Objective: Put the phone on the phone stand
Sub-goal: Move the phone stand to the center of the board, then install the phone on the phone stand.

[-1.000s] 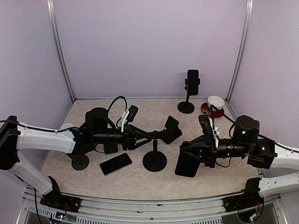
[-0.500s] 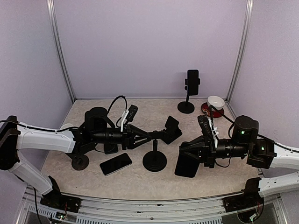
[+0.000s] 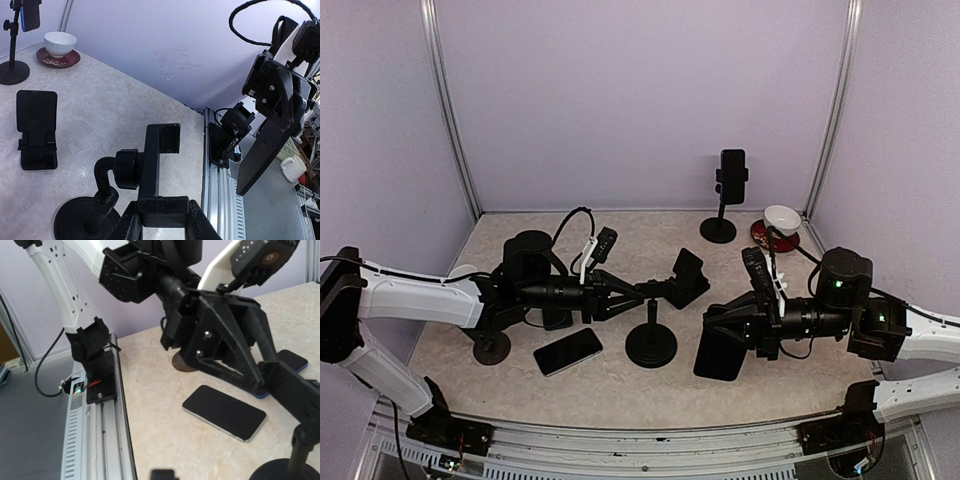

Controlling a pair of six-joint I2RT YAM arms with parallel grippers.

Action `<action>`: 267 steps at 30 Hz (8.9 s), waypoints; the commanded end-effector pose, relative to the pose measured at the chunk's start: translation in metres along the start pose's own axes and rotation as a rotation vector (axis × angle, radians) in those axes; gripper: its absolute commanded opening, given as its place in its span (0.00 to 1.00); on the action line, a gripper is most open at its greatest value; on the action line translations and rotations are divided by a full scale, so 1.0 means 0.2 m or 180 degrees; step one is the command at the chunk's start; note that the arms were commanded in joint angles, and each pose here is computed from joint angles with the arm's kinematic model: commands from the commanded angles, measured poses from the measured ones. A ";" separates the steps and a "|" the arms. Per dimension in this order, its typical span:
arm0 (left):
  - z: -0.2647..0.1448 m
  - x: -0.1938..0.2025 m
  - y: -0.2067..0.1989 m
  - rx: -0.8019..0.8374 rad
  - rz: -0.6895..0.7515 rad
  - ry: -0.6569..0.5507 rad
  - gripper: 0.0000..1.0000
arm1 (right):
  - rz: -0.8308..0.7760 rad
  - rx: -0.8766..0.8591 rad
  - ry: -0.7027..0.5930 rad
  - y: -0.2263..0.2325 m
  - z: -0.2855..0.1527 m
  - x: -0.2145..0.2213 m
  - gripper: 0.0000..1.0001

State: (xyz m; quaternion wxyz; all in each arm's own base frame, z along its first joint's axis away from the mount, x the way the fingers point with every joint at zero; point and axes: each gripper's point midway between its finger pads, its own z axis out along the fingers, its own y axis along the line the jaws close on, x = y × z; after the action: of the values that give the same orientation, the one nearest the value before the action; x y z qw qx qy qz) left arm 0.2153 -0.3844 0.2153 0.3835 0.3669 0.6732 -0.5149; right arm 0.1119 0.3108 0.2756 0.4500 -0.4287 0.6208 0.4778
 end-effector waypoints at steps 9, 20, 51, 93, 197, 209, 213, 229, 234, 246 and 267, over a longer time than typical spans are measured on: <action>0.00 -0.06 -0.02 0.0080 0.0103 -0.0108 0.38 | -0.0089 -0.0065 -0.0216 0.02 -0.01 -0.10 0.00; 0.00 -0.07 -0.02 0.0089 0.0110 -0.0121 0.46 | -0.0081 -0.0062 -0.0201 0.02 -0.01 -0.09 0.00; -0.01 -0.09 -0.08 0.0203 0.0124 -0.0144 0.00 | -0.0348 -0.0318 -0.0183 0.09 0.01 -0.17 0.00; -0.01 -0.10 -0.83 0.0919 0.0647 -0.0271 0.00 | -0.0407 -0.1973 -0.0211 0.41 0.25 -0.21 0.00; 0.01 -0.08 -0.83 0.0720 0.0565 -0.0340 0.00 | 0.0301 -0.0828 0.0167 -0.01 0.24 -0.03 0.00; 0.03 -0.08 -0.82 0.0724 0.0567 -0.0334 0.07 | 0.0270 -0.0855 0.0139 0.01 0.25 -0.06 0.00; 0.01 -0.10 -0.82 0.0701 0.0568 -0.0371 0.24 | 0.0267 -0.0837 0.0124 0.01 0.25 -0.07 0.00; -0.14 -0.14 -0.80 0.0491 0.0563 -0.0596 0.93 | 0.0438 -0.0559 -0.0047 -0.06 0.30 -0.20 0.00; -0.17 -0.14 -0.78 0.0393 0.0542 -0.0645 0.99 | 0.0455 -0.0327 -0.0209 -0.12 0.31 -0.27 0.00; -0.18 -0.10 -0.76 0.0278 0.0520 -0.0604 0.99 | 0.0723 -0.0094 -0.0137 -0.18 0.31 -0.22 0.00; -0.15 -0.08 -0.75 0.0271 0.0519 -0.0550 0.99 | 0.0894 -0.0062 0.0231 -0.12 0.16 0.04 0.00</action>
State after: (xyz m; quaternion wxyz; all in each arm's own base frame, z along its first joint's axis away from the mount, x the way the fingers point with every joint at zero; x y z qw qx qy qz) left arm 0.0858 -0.3854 0.2974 0.4620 0.3876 0.5848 -0.5426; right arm 0.1449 0.3383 0.2575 0.3619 -0.3563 0.6882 0.5181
